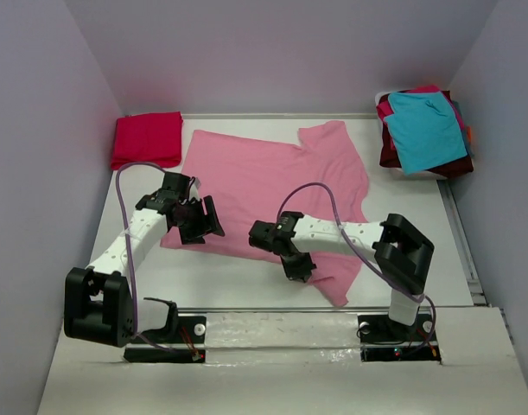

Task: Fold and stack the t-shirts
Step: Flatten the tshirt out

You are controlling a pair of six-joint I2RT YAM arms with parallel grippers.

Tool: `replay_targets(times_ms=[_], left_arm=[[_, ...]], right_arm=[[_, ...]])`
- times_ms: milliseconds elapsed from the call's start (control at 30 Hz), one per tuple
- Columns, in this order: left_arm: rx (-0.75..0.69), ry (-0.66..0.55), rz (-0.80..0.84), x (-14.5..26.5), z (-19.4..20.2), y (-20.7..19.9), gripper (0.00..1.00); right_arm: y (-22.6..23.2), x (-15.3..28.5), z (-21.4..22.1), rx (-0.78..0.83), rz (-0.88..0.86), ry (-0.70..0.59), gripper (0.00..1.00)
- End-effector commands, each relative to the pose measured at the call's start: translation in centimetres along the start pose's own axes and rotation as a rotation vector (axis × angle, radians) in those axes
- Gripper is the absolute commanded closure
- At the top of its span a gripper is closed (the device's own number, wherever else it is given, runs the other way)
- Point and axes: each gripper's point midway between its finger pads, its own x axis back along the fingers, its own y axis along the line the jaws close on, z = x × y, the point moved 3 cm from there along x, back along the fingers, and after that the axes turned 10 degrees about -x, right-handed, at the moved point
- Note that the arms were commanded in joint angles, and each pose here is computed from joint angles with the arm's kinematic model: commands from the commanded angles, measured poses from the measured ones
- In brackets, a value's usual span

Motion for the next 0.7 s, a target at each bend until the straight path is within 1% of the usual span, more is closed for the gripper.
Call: replay_targets(times_ms=[0,167,300,533,667], left_arm=[[-0.021,-0.007,0.012,0.2,0.2,0.0,0.26],[-0.024,-0.001,0.012,0.1,0.3,0.1,0.26],[-0.026,0.002,0.011,0.1,0.4,0.1,0.26],[-0.028,0.006,0.01,0.0,0.6,0.2,0.26],[-0.03,0.009,0.011,0.0,0.7,0.2,0.26]], right_arm=[[1.9,1.9,0.7,0.059,-0.148,0.032,0.93],[3.2,2.3,1.2,0.109,-0.209,0.067,0.93],[4.9,2.7,2.2,0.158,-0.299,0.129,0.93],[6.1,3.1,2.3,0.204,-0.35,0.162,0.93],[7.2,3.4,2.6,0.228,-0.408,0.196,0.93]])
